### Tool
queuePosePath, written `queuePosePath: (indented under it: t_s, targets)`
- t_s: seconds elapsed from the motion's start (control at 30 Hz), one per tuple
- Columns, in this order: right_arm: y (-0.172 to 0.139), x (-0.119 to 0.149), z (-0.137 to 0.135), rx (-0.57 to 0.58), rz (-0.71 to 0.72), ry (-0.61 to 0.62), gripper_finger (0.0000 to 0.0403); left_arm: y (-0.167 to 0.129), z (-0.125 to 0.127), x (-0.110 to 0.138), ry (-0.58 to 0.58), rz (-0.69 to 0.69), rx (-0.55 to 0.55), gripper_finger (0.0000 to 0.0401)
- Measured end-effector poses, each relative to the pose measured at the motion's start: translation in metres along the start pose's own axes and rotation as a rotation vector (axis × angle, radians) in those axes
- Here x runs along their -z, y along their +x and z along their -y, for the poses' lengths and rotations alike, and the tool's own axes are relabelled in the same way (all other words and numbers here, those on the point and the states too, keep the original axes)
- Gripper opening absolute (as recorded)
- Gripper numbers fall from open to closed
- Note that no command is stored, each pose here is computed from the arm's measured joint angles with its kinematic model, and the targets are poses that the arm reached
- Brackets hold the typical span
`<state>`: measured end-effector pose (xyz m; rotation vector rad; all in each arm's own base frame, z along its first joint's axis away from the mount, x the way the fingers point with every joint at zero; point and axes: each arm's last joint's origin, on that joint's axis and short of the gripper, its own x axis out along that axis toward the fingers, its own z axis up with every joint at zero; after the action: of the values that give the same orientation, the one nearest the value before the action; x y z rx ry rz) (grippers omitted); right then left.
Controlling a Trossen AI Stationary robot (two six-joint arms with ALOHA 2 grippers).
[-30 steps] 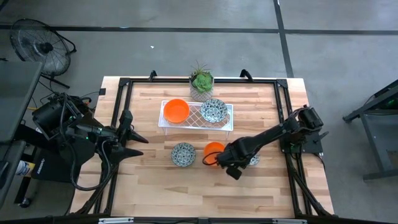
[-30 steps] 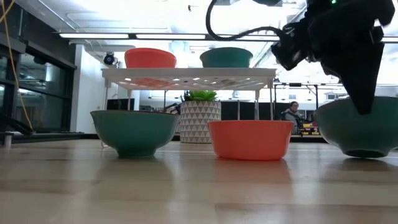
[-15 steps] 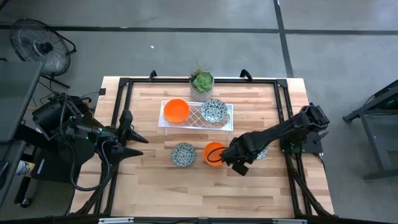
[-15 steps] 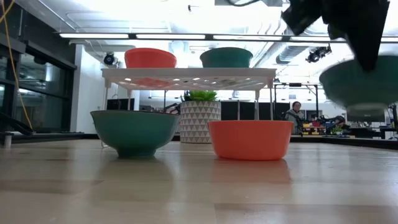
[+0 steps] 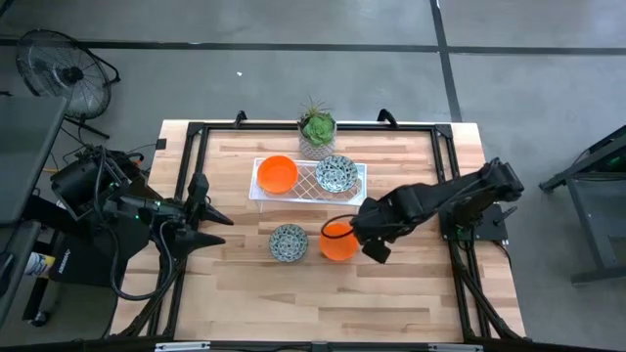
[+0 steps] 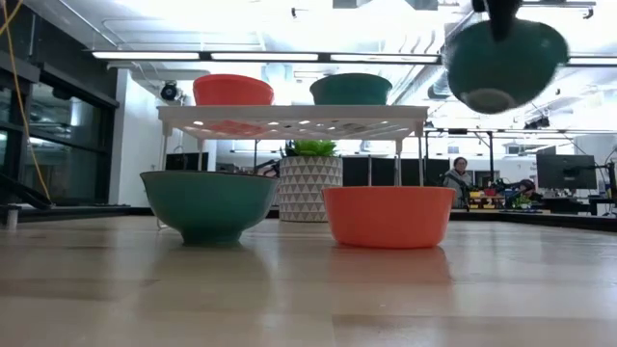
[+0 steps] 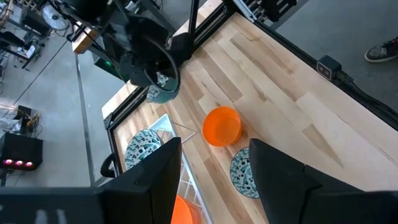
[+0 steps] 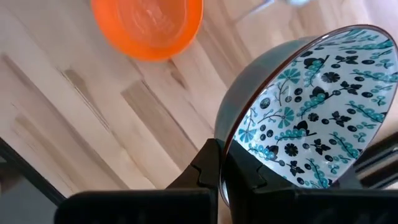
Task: Pick & Place Mini bowls
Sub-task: Stack the right blue bowl on the blue bowl on the shelf
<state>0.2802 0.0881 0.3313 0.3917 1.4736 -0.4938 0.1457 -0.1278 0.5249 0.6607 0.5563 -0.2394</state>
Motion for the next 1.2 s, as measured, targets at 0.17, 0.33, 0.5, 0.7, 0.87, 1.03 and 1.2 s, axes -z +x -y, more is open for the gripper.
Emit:
queuePosePath:
  t_s: [0.17, 0.33, 0.5, 0.7, 0.87, 1.03, 1.2]
  targets:
    - [-0.014, -0.008, 0.004, -0.029, 0.058, -0.021, 0.0001, 0.000, 0.000, 0.000, -0.003, 0.000, 0.000, 0.0184]
    - [-0.029, -0.018, 0.012, -0.045, 0.129, -0.044, 0.0001, 0.000, 0.000, 0.000, -0.004, 0.000, 0.000, 0.0184]
    - [-0.046, -0.029, 0.023, -0.053, 0.207, -0.074, 0.0000, 0.000, 0.000, 0.000, -0.004, 0.000, -0.001, 0.0184]
    - [-0.062, -0.040, 0.037, -0.056, 0.273, -0.184, 0.0000, 0.000, 0.000, 0.000, -0.006, 0.000, 0.000, 0.0184]
    - [-0.067, -0.050, 0.051, -0.027, 0.299, -0.338, 0.0000, 0.000, 0.000, 0.000, -0.018, 0.000, -0.001, 0.0184]
    - [-0.067, -0.057, 0.061, 0.044, 0.307, -0.580, 0.0000, 0.000, 0.000, 0.000, -0.046, -0.001, -0.002, 0.0184]
    - [-0.067, -0.063, 0.067, 0.123, 0.327, -0.770, 0.0000, 0.000, 0.000, 0.000, -0.079, -0.001, -0.003, 0.0184]
